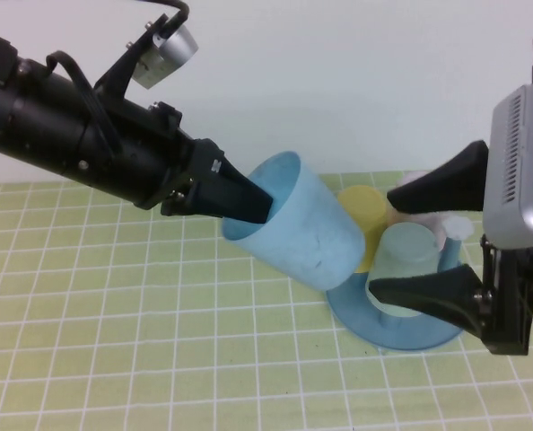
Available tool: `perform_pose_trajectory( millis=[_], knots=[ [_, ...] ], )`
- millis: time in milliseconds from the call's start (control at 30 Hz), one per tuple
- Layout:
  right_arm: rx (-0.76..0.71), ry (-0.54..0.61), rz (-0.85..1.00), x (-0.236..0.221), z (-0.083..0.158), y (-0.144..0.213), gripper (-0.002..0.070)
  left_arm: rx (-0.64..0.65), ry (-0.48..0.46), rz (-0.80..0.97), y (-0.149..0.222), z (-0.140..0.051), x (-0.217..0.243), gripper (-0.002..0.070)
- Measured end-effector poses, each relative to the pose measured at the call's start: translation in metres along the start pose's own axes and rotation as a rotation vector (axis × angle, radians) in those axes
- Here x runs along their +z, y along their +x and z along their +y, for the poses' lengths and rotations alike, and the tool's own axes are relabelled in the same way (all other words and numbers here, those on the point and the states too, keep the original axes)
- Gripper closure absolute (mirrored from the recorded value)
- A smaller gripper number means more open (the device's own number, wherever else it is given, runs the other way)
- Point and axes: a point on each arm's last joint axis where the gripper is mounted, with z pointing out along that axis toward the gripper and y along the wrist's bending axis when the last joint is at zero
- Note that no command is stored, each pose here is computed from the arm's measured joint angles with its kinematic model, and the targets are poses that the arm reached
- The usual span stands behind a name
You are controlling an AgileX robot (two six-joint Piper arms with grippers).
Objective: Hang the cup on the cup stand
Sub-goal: Adjust the cup with two arms
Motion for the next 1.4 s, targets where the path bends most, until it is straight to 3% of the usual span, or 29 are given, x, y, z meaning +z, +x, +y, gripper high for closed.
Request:
perform_pose_trajectory(
  millis=[233,567,900,1133,1200,1267,1400],
  knots=[
    [0.036,0.032,-0.054,0.005,-0.006,-0.003,0.0031,-0.004,0.040,-0.012,-0.002,-0.006,0.003,0.0675],
    [0.082,-0.084,-0.003,0.029,-0.008,0.013,0.0035,0.044,0.029,0.047,0.002,-0.015,0.017,0.0675],
    [0.119,-0.154,-0.006,0.037,-0.006,0.016,0.0139,0.046,0.033,0.057,0.003,-0.016,0.017,0.0675],
    [0.130,-0.164,-0.017,0.037,-0.005,0.015,0.0163,0.079,-0.024,0.093,0.006,-0.010,0.016,0.0667],
    [0.132,-0.169,-0.015,0.038,-0.005,0.016,0.0164,0.101,-0.034,0.100,0.007,-0.009,0.016,0.0622],
    [0.132,-0.173,-0.014,0.039,-0.005,0.016,0.0164,0.120,-0.042,0.106,0.007,-0.008,0.016,0.0534],
    [0.131,-0.171,-0.014,0.039,-0.005,0.016,0.0164,0.131,-0.042,0.106,0.007,-0.008,0.016,0.0287]
  ],
)
